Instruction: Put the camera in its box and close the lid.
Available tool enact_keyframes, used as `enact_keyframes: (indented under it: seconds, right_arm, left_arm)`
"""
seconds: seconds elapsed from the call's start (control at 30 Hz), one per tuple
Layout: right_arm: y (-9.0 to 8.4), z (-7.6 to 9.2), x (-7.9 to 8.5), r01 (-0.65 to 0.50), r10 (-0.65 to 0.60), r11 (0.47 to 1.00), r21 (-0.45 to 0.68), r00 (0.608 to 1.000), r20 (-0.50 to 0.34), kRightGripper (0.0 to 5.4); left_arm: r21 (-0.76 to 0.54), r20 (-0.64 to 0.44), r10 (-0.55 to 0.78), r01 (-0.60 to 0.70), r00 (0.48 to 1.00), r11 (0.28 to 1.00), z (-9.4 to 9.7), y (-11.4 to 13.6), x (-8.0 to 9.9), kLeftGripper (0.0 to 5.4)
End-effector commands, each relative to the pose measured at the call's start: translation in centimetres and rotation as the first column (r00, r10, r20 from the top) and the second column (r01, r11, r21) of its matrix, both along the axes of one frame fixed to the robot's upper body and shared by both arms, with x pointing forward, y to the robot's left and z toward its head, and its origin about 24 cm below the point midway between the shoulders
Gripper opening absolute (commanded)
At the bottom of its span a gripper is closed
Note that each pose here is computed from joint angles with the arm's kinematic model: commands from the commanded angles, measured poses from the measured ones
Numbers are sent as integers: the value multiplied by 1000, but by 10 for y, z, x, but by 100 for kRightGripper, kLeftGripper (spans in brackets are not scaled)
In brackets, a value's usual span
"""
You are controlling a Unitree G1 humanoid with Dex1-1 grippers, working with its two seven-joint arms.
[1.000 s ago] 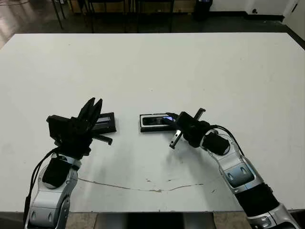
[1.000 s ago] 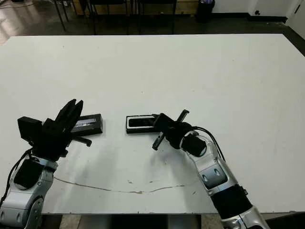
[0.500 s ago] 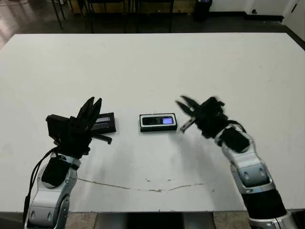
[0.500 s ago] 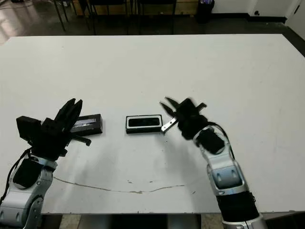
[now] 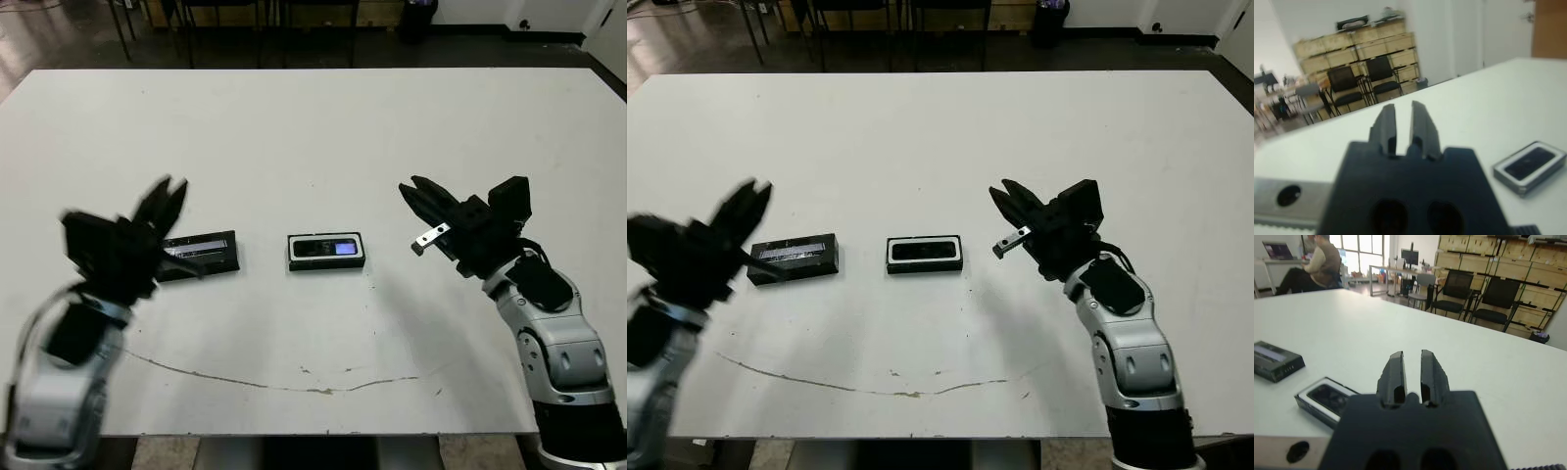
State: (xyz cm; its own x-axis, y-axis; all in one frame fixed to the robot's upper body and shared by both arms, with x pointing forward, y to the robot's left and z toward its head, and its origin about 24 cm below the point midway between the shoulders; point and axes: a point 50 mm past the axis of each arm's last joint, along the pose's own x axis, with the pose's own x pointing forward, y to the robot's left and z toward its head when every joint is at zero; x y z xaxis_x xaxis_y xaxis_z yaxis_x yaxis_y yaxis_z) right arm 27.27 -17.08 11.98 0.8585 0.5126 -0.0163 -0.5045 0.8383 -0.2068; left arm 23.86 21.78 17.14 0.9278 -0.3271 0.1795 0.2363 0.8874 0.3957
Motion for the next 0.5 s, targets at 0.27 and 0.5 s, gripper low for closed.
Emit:
enact_keyframes:
  seconds: [0.27, 0.5]
  right_arm:
    - [-1, -8, 0, -61, 56, 995, -78, 996, -66, 3]
    - [3, -6, 0, -87, 81, 993, -81, 994, -72, 3]
  left_arm:
    - [343, -223, -15, 92, 975, 935, 55, 42, 52, 0]
    - [437, -476, 27, 210, 879, 874, 41, 60, 89, 0]
